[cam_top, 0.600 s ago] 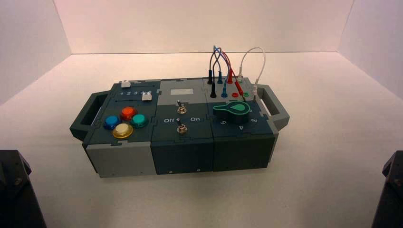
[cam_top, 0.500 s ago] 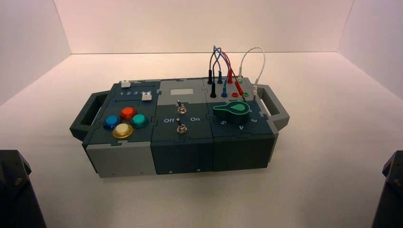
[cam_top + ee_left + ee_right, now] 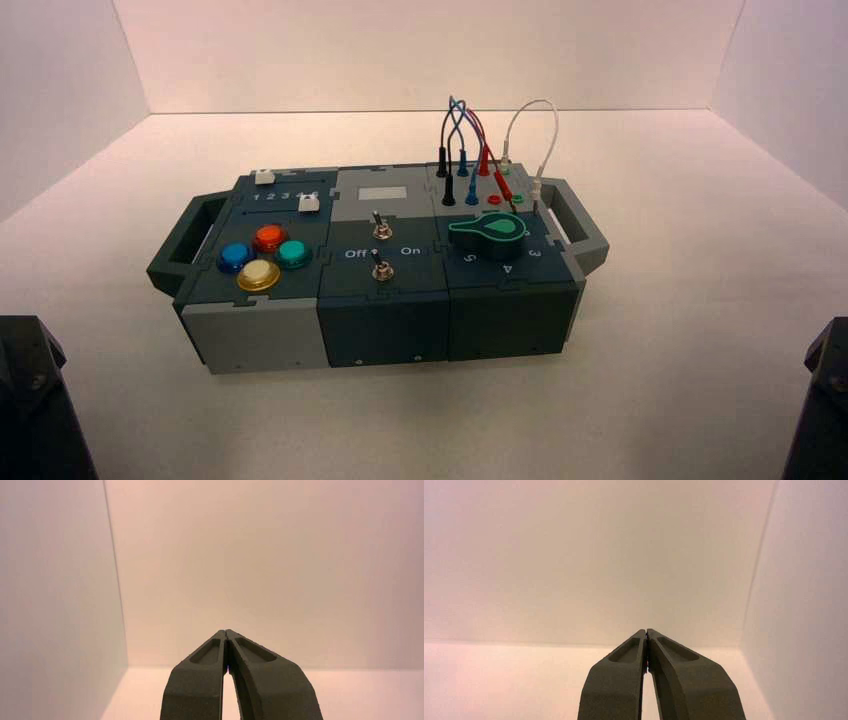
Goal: Insert the white wire.
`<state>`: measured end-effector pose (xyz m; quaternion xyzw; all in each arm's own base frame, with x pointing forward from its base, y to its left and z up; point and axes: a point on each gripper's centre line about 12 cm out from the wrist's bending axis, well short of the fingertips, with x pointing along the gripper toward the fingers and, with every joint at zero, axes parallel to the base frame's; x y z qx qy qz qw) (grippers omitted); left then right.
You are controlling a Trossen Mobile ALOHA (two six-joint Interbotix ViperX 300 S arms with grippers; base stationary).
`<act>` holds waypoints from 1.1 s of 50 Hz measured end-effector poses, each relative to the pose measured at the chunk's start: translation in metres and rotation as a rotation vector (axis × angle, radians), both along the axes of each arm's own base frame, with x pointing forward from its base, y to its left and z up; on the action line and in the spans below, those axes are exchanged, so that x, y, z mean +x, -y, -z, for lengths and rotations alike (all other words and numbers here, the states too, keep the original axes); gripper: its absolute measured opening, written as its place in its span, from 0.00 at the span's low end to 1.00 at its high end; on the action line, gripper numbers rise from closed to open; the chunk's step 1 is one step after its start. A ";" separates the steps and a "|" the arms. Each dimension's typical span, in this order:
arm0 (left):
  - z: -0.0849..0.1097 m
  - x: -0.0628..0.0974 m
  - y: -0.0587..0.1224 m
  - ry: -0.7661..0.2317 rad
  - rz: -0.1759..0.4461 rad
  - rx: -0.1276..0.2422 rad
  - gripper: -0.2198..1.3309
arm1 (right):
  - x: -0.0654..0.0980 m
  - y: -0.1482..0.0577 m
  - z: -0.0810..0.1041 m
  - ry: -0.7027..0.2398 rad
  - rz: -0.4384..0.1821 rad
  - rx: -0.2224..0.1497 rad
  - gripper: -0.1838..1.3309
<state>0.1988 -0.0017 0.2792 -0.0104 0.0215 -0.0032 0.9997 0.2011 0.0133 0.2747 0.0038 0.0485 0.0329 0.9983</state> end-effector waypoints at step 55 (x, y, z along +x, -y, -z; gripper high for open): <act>0.078 -0.003 0.131 -0.831 0.558 0.240 0.04 | -0.016 -0.097 0.063 -1.006 -0.388 -0.031 0.72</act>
